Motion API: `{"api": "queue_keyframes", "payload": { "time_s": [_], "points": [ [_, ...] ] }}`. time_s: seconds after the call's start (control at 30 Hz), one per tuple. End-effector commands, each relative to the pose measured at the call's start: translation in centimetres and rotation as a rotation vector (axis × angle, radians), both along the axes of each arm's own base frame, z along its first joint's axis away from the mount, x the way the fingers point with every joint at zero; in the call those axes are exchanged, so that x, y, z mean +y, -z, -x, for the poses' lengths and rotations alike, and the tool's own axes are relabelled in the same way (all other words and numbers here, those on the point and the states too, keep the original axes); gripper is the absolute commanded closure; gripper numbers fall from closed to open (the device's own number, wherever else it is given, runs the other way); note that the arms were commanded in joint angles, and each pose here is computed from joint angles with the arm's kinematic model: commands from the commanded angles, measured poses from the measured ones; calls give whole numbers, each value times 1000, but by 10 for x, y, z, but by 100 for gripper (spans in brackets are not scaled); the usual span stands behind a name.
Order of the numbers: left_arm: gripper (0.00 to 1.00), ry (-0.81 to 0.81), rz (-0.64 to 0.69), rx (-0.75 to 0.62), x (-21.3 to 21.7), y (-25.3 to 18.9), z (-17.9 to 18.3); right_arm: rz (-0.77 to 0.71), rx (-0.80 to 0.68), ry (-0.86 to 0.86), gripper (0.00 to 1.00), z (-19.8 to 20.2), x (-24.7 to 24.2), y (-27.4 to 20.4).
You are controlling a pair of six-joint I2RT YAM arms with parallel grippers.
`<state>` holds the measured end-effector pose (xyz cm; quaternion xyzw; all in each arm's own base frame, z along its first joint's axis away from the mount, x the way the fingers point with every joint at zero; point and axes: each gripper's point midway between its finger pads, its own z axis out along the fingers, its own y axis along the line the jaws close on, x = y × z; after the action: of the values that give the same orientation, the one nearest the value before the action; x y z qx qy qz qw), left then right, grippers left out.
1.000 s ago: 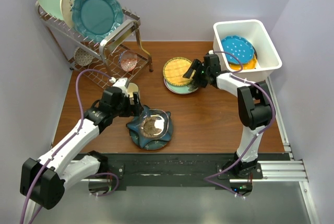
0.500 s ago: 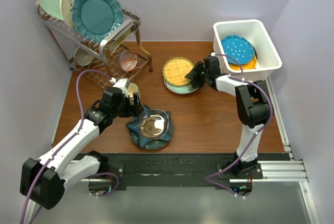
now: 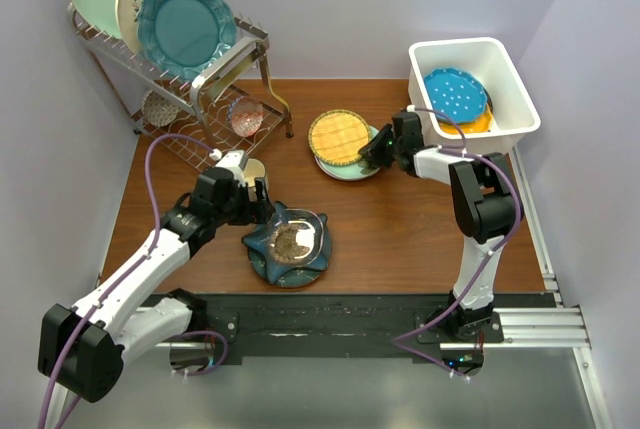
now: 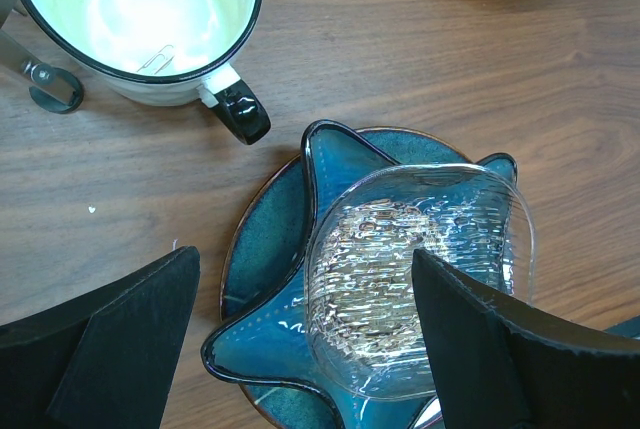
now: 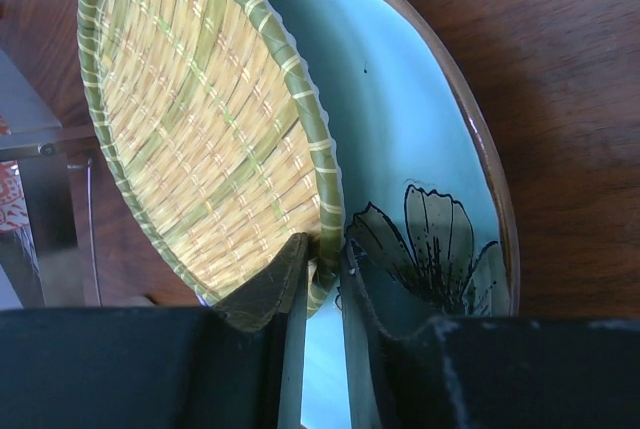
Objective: Place the plates into the plastic bin on the countertop
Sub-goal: Pick up the plate at the center of the board.
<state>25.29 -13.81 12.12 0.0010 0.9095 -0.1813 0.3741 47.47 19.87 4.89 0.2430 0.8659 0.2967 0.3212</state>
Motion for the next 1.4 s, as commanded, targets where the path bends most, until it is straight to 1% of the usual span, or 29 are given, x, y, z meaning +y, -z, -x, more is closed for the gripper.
{"api": "queue_keyframes", "payload": {
  "time_s": [0.0,0.03,0.07,0.1,0.43,0.93,1.37],
  "points": [
    [8,-6,29,-47,-2,-11,-7,4,-9,-18,85,7,2,-2],
    [9,-7,29,-49,-2,-12,-7,4,-11,-24,87,7,3,-3],
    [8,-7,28,-48,-2,-11,-7,1,-17,-29,92,7,4,-7],
    [8,-7,29,-49,-2,-12,-7,5,-19,-34,93,7,4,-8],
    [8,-5,32,-53,-2,-12,-6,22,-44,-55,100,12,2,-29],
    [8,0,39,-53,-4,-12,-6,21,-113,-61,100,16,-6,-74],
    [8,3,42,-54,-4,-11,-6,-40,-172,-62,100,14,-13,-112]
  ]
}}
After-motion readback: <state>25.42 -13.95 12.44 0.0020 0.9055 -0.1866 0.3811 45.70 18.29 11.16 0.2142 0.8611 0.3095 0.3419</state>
